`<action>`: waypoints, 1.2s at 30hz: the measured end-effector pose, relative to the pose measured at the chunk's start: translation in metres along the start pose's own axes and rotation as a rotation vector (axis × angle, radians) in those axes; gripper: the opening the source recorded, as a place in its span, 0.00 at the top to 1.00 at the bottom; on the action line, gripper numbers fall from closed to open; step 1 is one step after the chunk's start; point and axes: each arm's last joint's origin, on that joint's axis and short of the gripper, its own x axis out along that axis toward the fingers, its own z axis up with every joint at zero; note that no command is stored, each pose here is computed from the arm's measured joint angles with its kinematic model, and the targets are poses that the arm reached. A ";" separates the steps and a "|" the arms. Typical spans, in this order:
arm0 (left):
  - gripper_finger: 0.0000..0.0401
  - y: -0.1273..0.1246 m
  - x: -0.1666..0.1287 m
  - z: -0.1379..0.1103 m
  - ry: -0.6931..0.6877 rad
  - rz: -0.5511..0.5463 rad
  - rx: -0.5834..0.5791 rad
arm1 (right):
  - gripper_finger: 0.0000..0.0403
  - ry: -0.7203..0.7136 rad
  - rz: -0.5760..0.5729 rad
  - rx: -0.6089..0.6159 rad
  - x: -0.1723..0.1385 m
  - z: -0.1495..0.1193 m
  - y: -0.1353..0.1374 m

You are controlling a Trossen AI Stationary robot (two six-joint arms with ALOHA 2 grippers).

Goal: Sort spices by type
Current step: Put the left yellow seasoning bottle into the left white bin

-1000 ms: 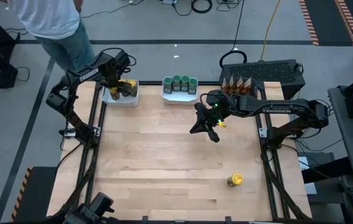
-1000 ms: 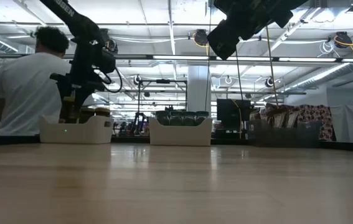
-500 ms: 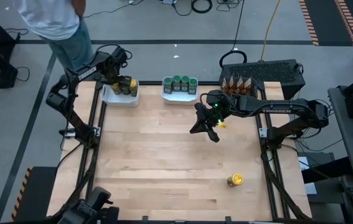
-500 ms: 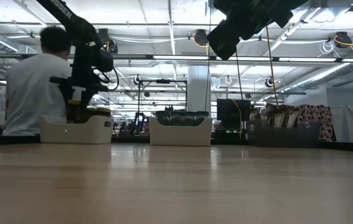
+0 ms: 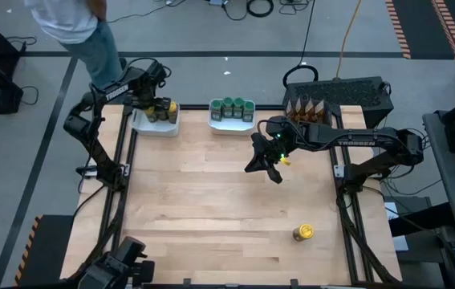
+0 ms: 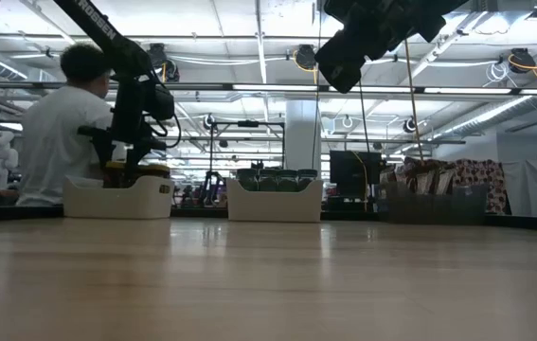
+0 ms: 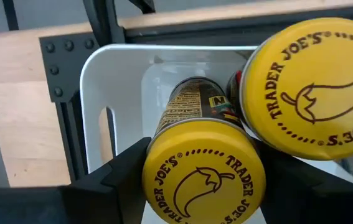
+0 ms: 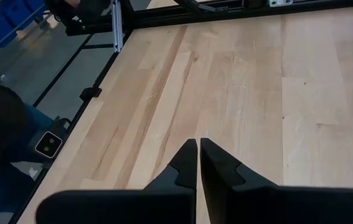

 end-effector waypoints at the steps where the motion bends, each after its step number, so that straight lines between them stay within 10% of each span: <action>1: 0.42 0.000 0.000 0.001 -0.006 0.003 -0.008 | 1.00 0.000 0.000 0.000 0.000 0.000 0.000; 23: 0.31 0.002 -0.002 0.000 -0.009 0.000 0.002 | 1.00 -0.006 -0.001 -0.004 0.000 0.001 0.000; 36: 0.31 0.012 -0.052 0.002 -0.206 -0.051 -0.044 | 1.00 -0.006 0.000 -0.004 0.000 0.001 0.000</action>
